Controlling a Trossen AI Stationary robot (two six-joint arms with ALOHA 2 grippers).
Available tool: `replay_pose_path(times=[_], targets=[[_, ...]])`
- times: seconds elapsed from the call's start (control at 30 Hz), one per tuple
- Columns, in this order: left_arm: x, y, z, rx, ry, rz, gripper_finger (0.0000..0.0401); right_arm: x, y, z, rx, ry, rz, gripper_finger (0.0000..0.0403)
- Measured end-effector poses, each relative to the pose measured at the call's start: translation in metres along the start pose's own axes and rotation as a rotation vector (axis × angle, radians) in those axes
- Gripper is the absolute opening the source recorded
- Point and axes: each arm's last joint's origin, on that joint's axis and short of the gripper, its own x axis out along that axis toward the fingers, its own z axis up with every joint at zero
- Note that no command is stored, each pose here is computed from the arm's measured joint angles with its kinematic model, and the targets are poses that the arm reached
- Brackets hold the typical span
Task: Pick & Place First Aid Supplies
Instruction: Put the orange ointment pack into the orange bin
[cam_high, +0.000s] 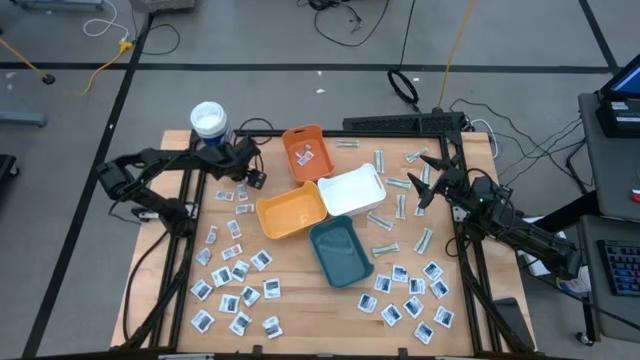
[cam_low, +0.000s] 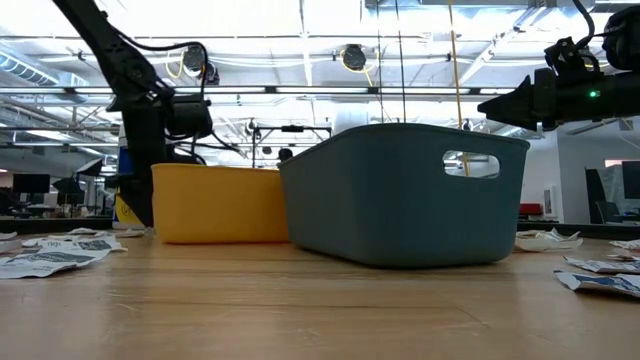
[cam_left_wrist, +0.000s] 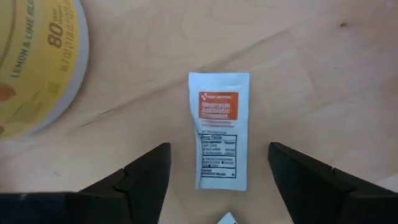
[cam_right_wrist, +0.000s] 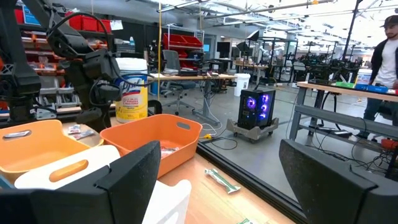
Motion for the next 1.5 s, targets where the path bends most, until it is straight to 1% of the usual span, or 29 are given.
replay_pose_path(times=[0.1, 0.43, 0.6, 0.73, 0.87, 1.1, 1.3, 1.5], targets=[[0.001, 0.000, -0.002, -0.001, 0.012, -0.018, 0.0231, 0.000, 0.000, 0.000, 0.000, 0.000, 0.000, 0.0322], [0.001, 0.000, -0.003, 0.010, 0.031, -0.041, 0.0074, 0.000, 0.000, 0.000, 0.000, 0.000, 0.000, 0.0322], [0.001, 0.000, -0.003, 0.010, 0.033, -0.040, 0.0012, 0.000, 0.000, 0.000, 0.000, 0.000, 0.000, 0.0322], [0.001, 0.000, -0.004, -0.004, 0.039, -0.039, 0.0007, 0.000, 0.000, 0.000, 0.000, 0.000, 0.000, 0.0322], [-0.007, -0.001, -0.001, -0.012, 0.068, -0.053, 0.0004, 0.000, 0.000, 0.000, 0.000, 0.000, 0.000, 0.0322], [-0.035, -0.004, 0.017, -0.004, 0.021, -0.044, 0.0003, 0.000, 0.000, 0.000, 0.000, 0.000, 0.000, 0.0322], [-0.065, -0.008, 0.035, 0.049, 0.010, -0.063, 0.0002, 0.000, 0.000, 0.000, 0.000, 0.000, 0.000, 0.0322], [-0.089, -0.010, 0.046, 0.118, 0.041, -0.086, 0.0002, 0.000, 0.000, 0.000, 0.000, 0.000, 0.000, 0.0322]])
